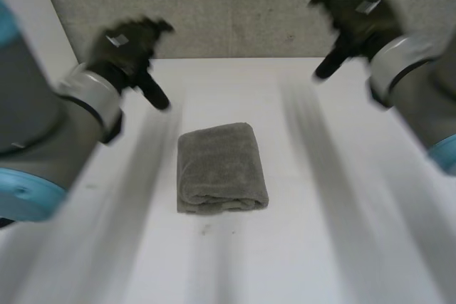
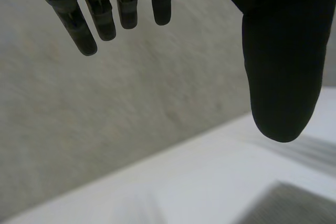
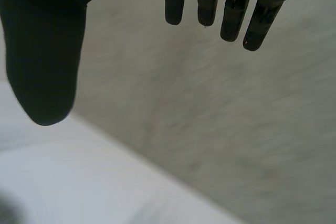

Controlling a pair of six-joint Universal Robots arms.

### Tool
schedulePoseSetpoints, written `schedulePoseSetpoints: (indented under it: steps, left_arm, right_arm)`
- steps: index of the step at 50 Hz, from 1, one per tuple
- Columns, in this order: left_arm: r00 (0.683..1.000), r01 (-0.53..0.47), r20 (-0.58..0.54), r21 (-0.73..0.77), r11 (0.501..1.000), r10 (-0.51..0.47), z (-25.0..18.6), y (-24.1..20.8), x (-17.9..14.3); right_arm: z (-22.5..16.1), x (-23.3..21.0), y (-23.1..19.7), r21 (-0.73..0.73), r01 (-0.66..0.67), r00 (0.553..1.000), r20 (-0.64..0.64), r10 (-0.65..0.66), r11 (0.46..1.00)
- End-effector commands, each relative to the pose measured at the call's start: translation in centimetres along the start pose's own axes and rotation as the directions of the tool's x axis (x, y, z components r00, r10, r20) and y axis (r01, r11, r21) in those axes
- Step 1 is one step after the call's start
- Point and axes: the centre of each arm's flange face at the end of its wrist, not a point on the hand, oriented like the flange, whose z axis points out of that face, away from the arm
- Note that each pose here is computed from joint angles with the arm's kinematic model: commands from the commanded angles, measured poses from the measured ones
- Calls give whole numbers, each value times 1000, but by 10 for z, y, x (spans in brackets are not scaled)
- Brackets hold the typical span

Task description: Fold the towel.

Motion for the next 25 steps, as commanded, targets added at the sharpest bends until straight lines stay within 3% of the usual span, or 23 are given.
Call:
schedulePoseSetpoints:
  steps: [1,9,25]
  left_arm:
    - [997,11,80,32,999,-13,-17,-44,-39]
    - [998,19,52,15,1000,-20,-22,-46,-38]
    - [999,19,43,3,1000,-20,-22,-40,-36]
  right_arm:
    - [-20,49,-53,84,40,980,-198,-23,996]
    - [-17,48,-33,-67,52,985,-163,-62,996]
    - [-14,44,-21,-99,62,987,-142,-76,993]
